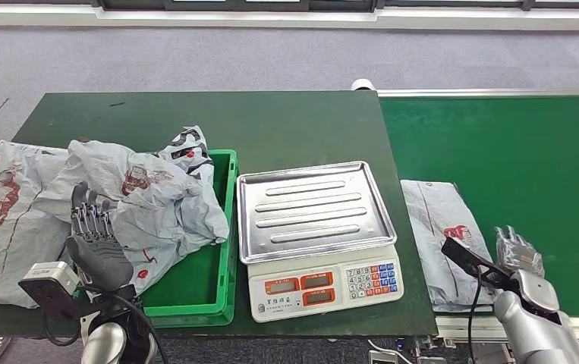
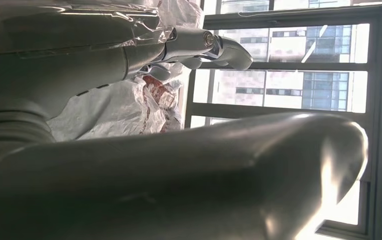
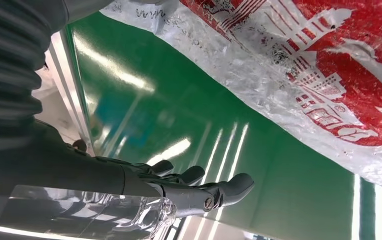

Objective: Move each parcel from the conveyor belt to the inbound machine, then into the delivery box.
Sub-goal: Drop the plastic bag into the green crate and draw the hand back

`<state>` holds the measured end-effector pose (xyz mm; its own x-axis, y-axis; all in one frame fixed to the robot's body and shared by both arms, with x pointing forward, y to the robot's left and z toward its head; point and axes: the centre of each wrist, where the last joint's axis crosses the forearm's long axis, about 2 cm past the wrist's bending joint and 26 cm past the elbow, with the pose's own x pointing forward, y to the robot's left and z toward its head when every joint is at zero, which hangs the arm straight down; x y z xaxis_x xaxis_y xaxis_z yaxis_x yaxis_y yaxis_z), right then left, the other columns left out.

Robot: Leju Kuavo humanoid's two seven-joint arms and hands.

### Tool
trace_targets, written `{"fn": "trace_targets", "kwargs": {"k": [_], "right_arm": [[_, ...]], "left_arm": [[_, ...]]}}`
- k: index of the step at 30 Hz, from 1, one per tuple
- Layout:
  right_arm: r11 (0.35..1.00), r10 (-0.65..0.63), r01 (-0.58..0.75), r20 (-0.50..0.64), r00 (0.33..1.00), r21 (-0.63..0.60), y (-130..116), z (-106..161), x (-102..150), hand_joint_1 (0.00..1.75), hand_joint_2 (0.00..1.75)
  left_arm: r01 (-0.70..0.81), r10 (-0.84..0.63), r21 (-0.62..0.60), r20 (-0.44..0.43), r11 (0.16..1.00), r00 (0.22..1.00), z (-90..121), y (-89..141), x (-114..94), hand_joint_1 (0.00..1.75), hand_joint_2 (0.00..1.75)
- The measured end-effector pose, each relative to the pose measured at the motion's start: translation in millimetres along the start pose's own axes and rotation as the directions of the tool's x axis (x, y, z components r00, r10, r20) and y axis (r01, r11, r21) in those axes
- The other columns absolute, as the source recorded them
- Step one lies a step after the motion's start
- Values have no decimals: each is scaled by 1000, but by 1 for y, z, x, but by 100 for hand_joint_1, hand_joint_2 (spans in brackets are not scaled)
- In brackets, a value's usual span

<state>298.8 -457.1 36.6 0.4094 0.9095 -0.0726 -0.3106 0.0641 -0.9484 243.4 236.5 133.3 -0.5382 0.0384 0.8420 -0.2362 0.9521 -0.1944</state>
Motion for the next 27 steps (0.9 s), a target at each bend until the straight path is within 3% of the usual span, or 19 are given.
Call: {"fn": "trace_targets", "kwargs": {"k": [10,12,16,21,27], "right_arm": [[994,-72,66,57,996,89,15,5,21,0,175],[990,-101,91,90,991,110,18,7,30,9,175],[963,-231,194,203,952,186,30,18,63,175,175],[934,-333,275,274,902,230,34,27,100,175,175],[892,-445,385,309,840,239,26,25,113,175,175]], "left_arm": [[15,-16,15,28,1000,999,0,2,-3,0,0],[20,-21,21,31,1000,999,1,2,-3,0,0],[26,-27,30,32,999,999,1,1,-2,0,0],[27,-29,41,44,999,999,-3,-2,0,0,0],[23,-25,45,52,999,998,-4,0,2,0,0]]}}
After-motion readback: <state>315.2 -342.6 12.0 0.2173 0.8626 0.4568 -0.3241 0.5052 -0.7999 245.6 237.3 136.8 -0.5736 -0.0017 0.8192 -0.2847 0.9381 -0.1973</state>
